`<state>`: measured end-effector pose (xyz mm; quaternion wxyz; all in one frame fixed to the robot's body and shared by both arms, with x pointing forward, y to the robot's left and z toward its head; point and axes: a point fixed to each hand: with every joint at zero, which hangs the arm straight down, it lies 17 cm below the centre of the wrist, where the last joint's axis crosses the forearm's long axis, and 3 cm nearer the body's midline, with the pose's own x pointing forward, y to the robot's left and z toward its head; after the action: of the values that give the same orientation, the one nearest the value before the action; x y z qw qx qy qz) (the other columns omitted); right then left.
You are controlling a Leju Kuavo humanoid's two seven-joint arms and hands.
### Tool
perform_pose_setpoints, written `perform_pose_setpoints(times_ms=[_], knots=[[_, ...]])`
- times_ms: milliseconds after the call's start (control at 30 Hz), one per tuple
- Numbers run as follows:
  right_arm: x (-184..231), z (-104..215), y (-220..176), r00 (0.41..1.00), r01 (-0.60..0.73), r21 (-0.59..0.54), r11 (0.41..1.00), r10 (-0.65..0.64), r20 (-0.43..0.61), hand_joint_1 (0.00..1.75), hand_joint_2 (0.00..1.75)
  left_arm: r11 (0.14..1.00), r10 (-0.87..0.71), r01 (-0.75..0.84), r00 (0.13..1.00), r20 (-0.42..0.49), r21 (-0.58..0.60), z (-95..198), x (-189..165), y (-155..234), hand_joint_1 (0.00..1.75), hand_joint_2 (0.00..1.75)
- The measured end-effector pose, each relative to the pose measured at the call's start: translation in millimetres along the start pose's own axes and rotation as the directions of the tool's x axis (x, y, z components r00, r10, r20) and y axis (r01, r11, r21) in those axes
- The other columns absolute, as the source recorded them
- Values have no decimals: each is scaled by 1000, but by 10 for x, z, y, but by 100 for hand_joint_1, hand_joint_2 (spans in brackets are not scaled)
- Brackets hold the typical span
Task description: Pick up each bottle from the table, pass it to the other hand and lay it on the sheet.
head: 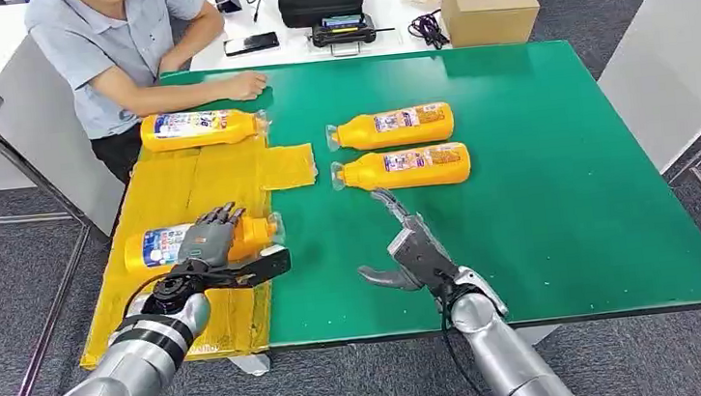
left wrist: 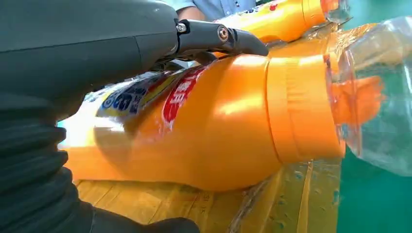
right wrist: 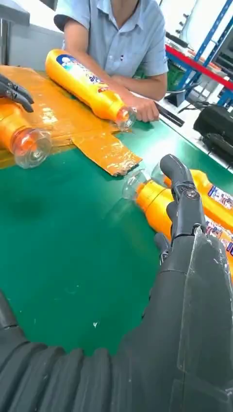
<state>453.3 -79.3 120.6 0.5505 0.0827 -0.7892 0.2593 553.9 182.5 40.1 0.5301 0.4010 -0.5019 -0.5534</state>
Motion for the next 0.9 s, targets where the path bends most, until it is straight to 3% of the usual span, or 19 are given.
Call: perform_pose_setpoints(times_ms=[167, 367, 433, 467, 567, 733, 900], knots=[[-18, -6, 10, 1000, -12, 10, 1000, 12, -6, 0, 175, 1000, 21, -21, 1000, 6, 10, -3, 21, 17, 0, 175], [-103, -13, 19, 999, -33, 24, 999, 34, -33, 0, 175, 985, 30, -43, 996, 82, 166, 54, 220, 206, 0, 175], [-186, -3, -79, 986, -159, -9, 987, 158, -52, 0, 175, 972, 36, -64, 991, 129, 224, 112, 359, 286, 0, 175], [-271, 23, -193, 955, -290, -25, 957, 287, -80, 0, 175, 963, 49, -89, 987, 156, 256, 171, 443, 318, 0, 175], [-587, 213, -671, 752, -642, 9, 767, 631, -189, 0, 175, 914, 117, -205, 959, 257, 351, 467, 778, 492, 0, 175], [-991, 591, -1409, 565, -771, 142, 621, 769, -300, 0, 175, 808, 253, -414, 886, 388, 420, 1009, 1098, 737, 0, 175], [-1242, 914, -1870, 445, -800, 250, 546, 819, -363, 0, 175, 592, 390, -664, 732, 559, 457, 1707, 1279, 1161, 0, 175]])
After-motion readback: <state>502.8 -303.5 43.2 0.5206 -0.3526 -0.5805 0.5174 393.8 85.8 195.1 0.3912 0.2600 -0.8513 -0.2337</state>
